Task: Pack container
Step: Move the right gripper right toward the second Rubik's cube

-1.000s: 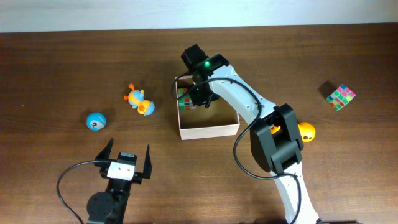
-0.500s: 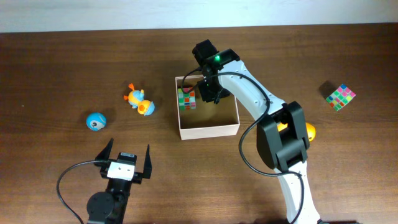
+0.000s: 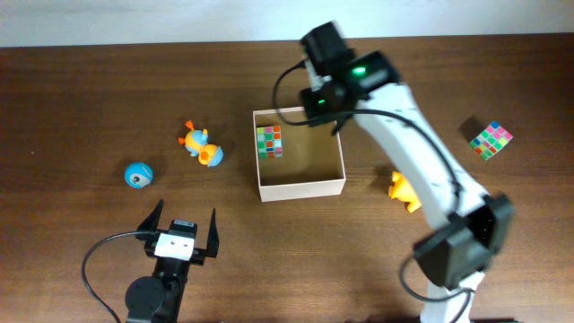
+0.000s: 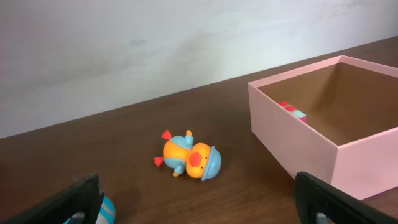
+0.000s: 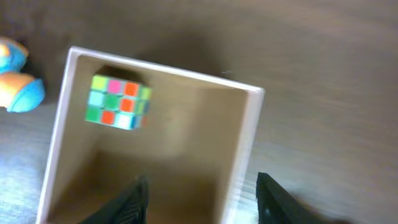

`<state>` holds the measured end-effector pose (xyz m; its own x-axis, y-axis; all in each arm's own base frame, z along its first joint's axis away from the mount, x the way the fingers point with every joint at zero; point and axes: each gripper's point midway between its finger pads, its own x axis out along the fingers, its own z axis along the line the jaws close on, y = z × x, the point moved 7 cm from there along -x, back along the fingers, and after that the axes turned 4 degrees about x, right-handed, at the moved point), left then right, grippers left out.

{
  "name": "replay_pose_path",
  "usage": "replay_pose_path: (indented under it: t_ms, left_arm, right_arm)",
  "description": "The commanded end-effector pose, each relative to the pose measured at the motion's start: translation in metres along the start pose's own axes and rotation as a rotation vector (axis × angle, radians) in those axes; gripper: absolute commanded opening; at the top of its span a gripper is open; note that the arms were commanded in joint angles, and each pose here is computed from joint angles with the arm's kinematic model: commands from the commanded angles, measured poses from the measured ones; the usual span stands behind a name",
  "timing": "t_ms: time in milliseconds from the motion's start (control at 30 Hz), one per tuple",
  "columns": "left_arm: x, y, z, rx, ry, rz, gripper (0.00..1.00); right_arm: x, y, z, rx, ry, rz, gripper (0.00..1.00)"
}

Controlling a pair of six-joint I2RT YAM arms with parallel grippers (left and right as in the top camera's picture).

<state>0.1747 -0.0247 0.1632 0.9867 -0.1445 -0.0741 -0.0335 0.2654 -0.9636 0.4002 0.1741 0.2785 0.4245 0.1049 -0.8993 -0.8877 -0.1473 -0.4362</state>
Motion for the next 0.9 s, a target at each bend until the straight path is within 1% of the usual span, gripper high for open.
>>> replay_pose_path:
  t_ms: [0, 100, 133, 267, 400, 500, 700, 800, 867]
  left_arm:
    - [0.0, 0.002, 0.001, 0.016, -0.004, 0.006, 0.99]
    - [0.0, 0.002, 0.001, 0.016, -0.004, 0.006, 0.99]
    - [0.0, 0.002, 0.001, 0.016, -0.004, 0.006, 0.99]
    - [0.0, 0.002, 0.001, 0.016, -0.004, 0.006, 0.99]
    - [0.0, 0.002, 0.001, 0.016, -0.004, 0.006, 0.99]
    - [0.0, 0.002, 0.001, 0.016, -0.004, 0.006, 0.99]
    - [0.0, 0.002, 0.001, 0.016, -0.004, 0.006, 0.99]
    - [0.0, 0.002, 0.001, 0.016, -0.004, 0.006, 0.99]
    - [0.0, 0.002, 0.001, 0.016, -0.004, 0.006, 0.99]
  right_arm:
    - [-0.036, -0.004, -0.058, 0.111, 0.129, -0.066, 0.51]
    - [-0.043, 0.003, -0.102, 0.224, 0.182, -0.032, 0.51]
    - [-0.044, 0.009, -0.129, 0.309, 0.213, -0.001, 0.5]
    - [-0.046, 0.024, -0.183, 0.462, 0.236, 0.055, 0.51]
    - [-0.048, 0.036, -0.219, 0.571, 0.219, 0.07, 0.52]
    - [-0.043, 0.047, -0.244, 0.66, 0.24, 0.083, 0.52]
    - [-0.013, 0.065, -0.278, 0.786, 0.273, 0.114, 0.52]
    - [0.005, 0.073, -0.292, 0.855, 0.286, 0.112, 0.59]
    - [0.014, 0.078, -0.302, 0.895, 0.293, 0.101, 0.63]
